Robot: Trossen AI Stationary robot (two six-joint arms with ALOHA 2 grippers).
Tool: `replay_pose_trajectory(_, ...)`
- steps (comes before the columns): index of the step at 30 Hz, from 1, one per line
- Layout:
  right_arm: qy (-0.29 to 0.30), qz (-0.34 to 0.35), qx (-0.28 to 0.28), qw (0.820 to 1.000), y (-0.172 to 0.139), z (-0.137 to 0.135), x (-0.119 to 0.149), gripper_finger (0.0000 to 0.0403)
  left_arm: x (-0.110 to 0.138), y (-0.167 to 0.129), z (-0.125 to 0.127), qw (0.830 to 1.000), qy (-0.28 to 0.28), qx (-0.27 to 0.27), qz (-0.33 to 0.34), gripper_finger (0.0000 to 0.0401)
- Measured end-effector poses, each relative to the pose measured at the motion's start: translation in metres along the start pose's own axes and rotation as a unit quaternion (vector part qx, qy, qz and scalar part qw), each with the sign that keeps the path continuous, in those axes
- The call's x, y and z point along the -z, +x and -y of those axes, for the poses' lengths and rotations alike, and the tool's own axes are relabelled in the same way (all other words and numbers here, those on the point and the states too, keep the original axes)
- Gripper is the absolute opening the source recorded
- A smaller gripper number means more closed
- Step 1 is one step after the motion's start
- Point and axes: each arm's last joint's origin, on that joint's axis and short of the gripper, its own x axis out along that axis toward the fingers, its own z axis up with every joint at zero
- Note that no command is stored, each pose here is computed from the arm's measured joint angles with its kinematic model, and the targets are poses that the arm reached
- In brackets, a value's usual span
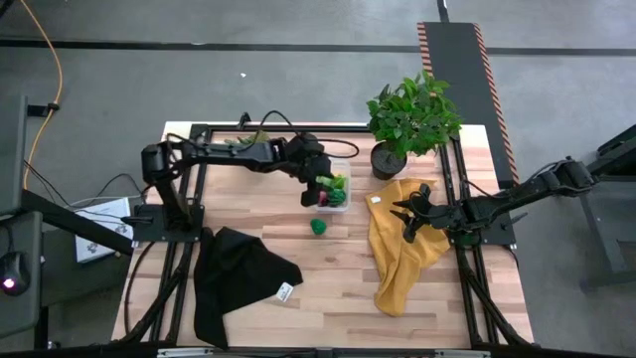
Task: Pick and placing Produce into tupperware
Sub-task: Put the bell pepper into the transparent bin
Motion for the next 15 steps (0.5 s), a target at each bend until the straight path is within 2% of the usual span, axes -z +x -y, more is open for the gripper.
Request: replay_pose_trajectory(15, 0.0, 0.0, 0.0, 1.0, 0.0, 0.0, 0.0, 0.0114, -0.024, -0.064, 0.009, 0.996, -0.001, -0.085, 0.023, 0.0177)
